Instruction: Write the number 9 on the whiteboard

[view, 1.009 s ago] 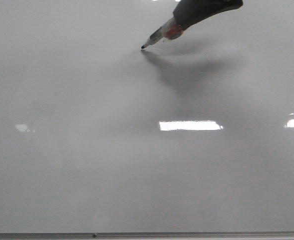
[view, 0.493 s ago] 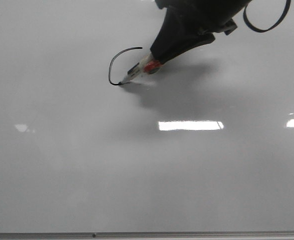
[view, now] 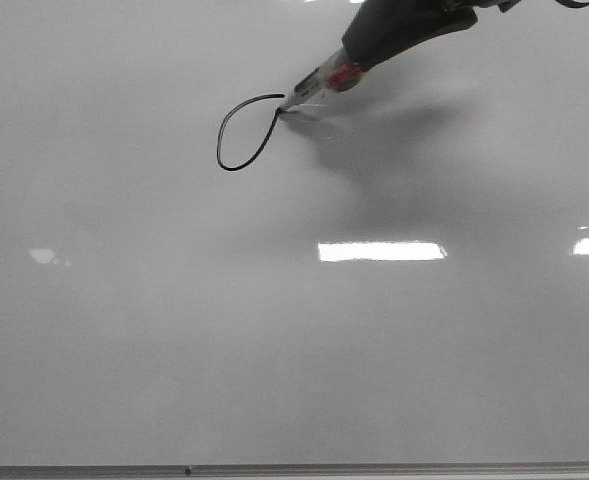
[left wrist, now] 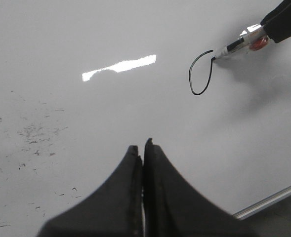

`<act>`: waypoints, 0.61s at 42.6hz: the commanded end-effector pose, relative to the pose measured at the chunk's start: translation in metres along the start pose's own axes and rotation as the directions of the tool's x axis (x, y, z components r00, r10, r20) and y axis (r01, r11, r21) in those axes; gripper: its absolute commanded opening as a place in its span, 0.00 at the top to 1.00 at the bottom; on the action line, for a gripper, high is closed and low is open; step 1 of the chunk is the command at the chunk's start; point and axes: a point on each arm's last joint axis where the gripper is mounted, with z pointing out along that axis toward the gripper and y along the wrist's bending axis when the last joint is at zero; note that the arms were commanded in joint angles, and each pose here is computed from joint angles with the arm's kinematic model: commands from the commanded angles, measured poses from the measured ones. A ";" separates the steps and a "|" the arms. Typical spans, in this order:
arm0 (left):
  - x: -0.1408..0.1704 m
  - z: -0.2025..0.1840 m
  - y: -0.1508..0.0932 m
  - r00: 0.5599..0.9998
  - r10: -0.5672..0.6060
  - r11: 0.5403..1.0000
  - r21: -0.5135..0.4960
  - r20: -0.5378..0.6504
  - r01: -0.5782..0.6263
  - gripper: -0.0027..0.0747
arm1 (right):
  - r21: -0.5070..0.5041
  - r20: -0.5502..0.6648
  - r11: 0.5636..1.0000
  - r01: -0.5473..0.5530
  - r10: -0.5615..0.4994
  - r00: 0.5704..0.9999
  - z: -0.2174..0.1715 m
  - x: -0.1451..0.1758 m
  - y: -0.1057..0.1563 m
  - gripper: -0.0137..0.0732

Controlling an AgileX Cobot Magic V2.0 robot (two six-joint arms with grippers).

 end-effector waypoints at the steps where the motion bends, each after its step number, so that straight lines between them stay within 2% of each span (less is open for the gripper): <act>1: -0.014 -0.003 0.004 0.996 -0.034 0.999 -0.033 0.083 0.037 0.99 | 0.084 0.144 0.996 0.013 -0.025 0.989 -0.020 -0.023 -0.003 0.92; 10: -0.014 -0.003 0.004 0.996 -0.034 0.999 -0.033 0.083 0.037 0.99 | 0.072 0.129 0.997 0.013 -0.023 0.991 -0.019 -0.021 -0.003 0.92; 14: -0.014 -0.003 0.004 0.996 -0.034 0.999 -0.033 0.083 0.037 0.99 | 0.033 0.068 0.999 0.008 -0.010 0.998 -0.009 -0.012 -0.002 0.92; 21: -0.014 -0.003 0.003 0.996 -0.034 0.999 -0.032 0.082 0.036 0.99 | -0.030 -0.111 0.999 -0.022 0.019 0.994 0.034 0.030 0.003 0.92; 26: -0.014 -0.003 0.003 0.996 -0.034 0.999 -0.032 0.082 0.036 0.99 | -0.028 -0.201 0.999 -0.033 0.027 0.979 0.064 0.061 0.007 0.92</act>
